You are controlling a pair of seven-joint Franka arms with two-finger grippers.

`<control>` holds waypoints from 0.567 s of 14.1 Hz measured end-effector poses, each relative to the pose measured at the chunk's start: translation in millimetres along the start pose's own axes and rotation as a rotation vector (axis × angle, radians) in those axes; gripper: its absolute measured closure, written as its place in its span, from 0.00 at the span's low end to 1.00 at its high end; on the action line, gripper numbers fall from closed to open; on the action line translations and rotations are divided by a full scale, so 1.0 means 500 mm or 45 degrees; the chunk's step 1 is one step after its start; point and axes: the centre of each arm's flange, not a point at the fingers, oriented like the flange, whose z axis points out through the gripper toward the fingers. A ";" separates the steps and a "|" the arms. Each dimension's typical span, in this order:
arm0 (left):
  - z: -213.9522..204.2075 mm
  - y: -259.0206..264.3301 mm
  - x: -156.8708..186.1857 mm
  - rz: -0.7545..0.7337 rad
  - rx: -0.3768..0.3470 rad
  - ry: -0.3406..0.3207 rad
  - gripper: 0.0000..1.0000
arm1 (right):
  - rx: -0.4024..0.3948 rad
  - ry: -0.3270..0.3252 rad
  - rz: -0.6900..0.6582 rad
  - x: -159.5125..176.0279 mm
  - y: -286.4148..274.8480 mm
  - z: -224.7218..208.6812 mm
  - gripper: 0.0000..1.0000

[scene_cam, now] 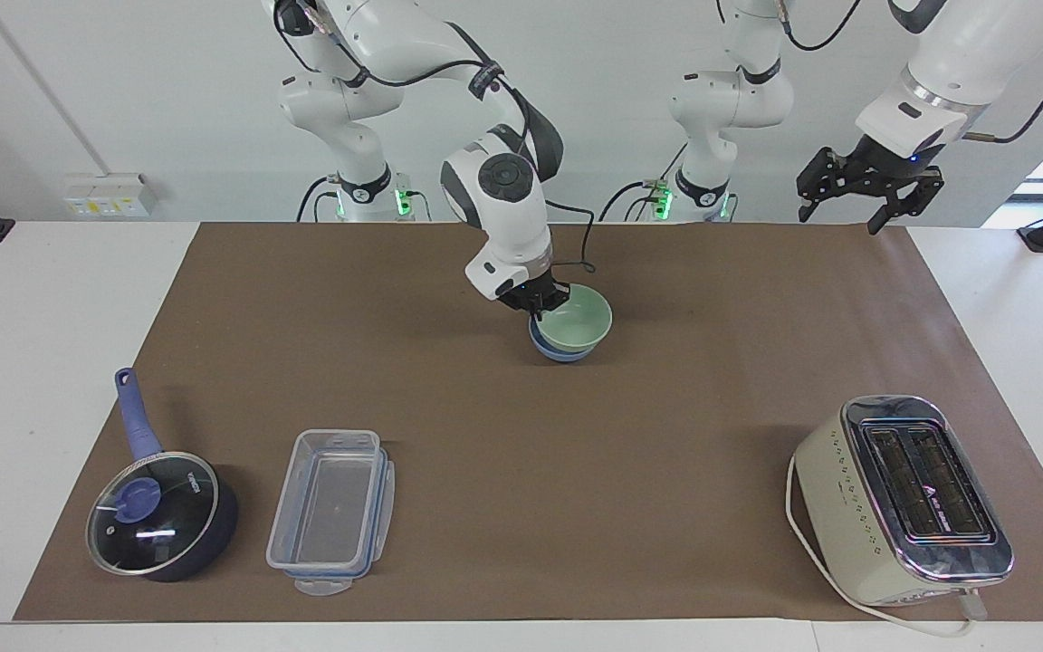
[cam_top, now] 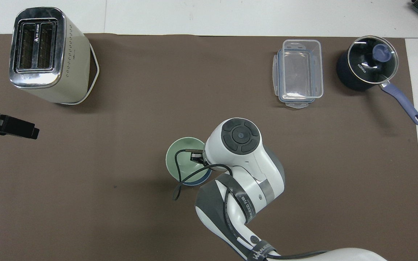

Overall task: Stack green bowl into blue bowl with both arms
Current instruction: 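Lower the green bowl into the blue bowl and open the right gripper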

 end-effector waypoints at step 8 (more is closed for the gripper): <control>0.001 0.000 0.000 0.000 0.000 0.000 0.00 | 0.006 0.009 0.003 0.000 0.005 0.015 0.95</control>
